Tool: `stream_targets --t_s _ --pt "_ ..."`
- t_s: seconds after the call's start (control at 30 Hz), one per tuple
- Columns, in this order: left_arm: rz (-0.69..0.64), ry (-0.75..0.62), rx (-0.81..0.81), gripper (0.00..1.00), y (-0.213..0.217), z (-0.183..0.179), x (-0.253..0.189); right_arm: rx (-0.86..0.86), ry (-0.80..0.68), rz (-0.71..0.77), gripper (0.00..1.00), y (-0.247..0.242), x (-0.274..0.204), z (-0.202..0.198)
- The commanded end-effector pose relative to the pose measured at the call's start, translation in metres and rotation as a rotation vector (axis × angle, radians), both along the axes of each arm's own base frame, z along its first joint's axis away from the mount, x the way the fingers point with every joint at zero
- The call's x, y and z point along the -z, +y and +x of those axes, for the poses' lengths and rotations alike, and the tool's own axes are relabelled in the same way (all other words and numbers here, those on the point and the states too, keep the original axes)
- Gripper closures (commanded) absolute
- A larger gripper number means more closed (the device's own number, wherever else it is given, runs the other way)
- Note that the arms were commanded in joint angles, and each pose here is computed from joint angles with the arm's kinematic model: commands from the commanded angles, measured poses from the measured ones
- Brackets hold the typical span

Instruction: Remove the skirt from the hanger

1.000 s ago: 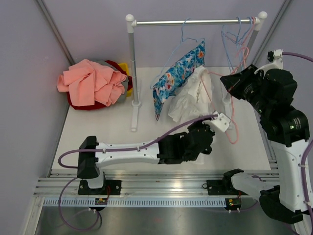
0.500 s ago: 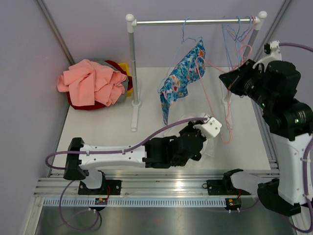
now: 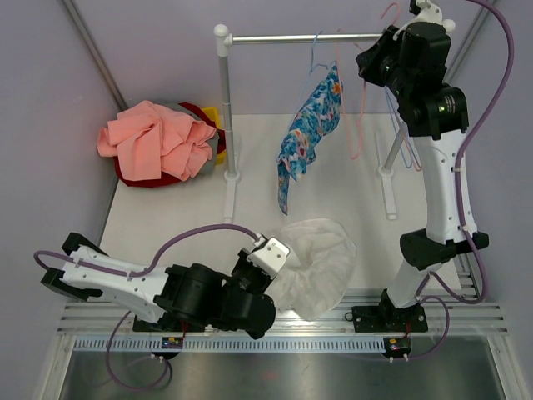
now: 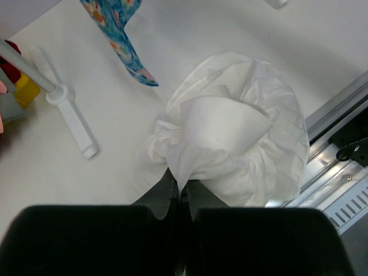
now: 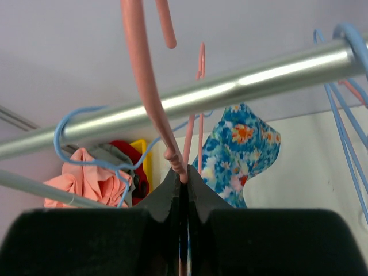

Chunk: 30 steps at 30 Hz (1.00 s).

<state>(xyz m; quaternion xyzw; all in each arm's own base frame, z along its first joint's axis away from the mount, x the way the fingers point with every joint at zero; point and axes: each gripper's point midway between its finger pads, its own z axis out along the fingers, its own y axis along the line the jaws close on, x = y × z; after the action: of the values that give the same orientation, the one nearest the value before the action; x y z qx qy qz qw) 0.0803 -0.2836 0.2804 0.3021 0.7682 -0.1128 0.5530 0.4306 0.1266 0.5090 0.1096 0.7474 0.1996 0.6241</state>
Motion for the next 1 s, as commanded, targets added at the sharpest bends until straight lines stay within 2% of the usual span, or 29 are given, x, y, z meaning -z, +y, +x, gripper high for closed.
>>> stream_targets --t_s 0.0,0.17,0.33,0.53,0.63,0.67,0.7,0.73,0.77,0.8,0.83,0.87,0.9,0.93,0.97 --pt "-0.059 -0.004 -0.105 1.00 0.019 0.002 0.000 0.049 -0.111 -0.031 1.00 -0.005 -0.026 0.021" --pt "-0.073 -0.032 -0.165 1.00 0.028 0.008 -0.011 0.089 -0.034 -0.099 1.00 -0.007 0.012 0.050" --pt "-0.076 -0.070 -0.213 1.00 0.059 0.021 -0.027 0.103 0.064 -0.156 1.00 -0.007 0.066 0.067" --pt "-0.110 -0.087 -0.223 1.00 0.084 0.033 -0.043 0.132 0.104 -0.184 1.00 -0.015 0.092 0.064" --pt "-0.099 -0.116 -0.247 1.00 0.094 0.046 -0.056 0.135 0.107 -0.170 1.00 -0.017 0.095 0.055" --pt "-0.131 -0.112 -0.257 1.00 0.092 0.049 -0.063 0.138 0.096 -0.161 1.00 -0.019 0.089 0.050" --pt "-0.070 -0.148 -0.270 1.00 0.099 0.058 -0.066 0.142 0.099 -0.159 1.00 -0.020 0.089 0.047" --pt "-0.073 -0.153 -0.282 1.00 0.104 0.063 -0.072 0.144 0.106 -0.160 0.94 -0.021 0.092 0.045" --pt "-0.105 -0.156 -0.326 1.00 0.109 0.073 -0.081 0.145 0.103 -0.158 0.82 -0.023 0.088 0.038" --pt "-0.057 -0.189 -0.328 1.00 0.116 0.079 -0.088 0.148 0.103 -0.160 0.48 -0.025 0.086 0.035" --pt "-0.076 -0.197 -0.345 1.00 0.126 0.084 -0.097 0.152 0.107 -0.162 0.33 -0.027 0.087 0.031" --pt "-0.145 -0.201 -0.401 1.00 0.131 0.094 -0.112 0.160 0.100 -0.161 0.23 -0.031 0.082 0.024" --pt "-0.093 -0.242 -0.393 1.00 0.141 0.100 -0.121 0.163 0.099 -0.161 0.13 -0.032 0.080 0.020" --pt "-0.114 -0.252 -0.389 1.00 0.143 0.105 -0.131 0.174 0.106 -0.163 0.08 -0.035 0.083 0.016" --pt "-0.224 -0.274 -0.457 1.00 0.158 0.116 -0.153 0.183 0.086 -0.155 0.04 -0.040 0.073 0.006"
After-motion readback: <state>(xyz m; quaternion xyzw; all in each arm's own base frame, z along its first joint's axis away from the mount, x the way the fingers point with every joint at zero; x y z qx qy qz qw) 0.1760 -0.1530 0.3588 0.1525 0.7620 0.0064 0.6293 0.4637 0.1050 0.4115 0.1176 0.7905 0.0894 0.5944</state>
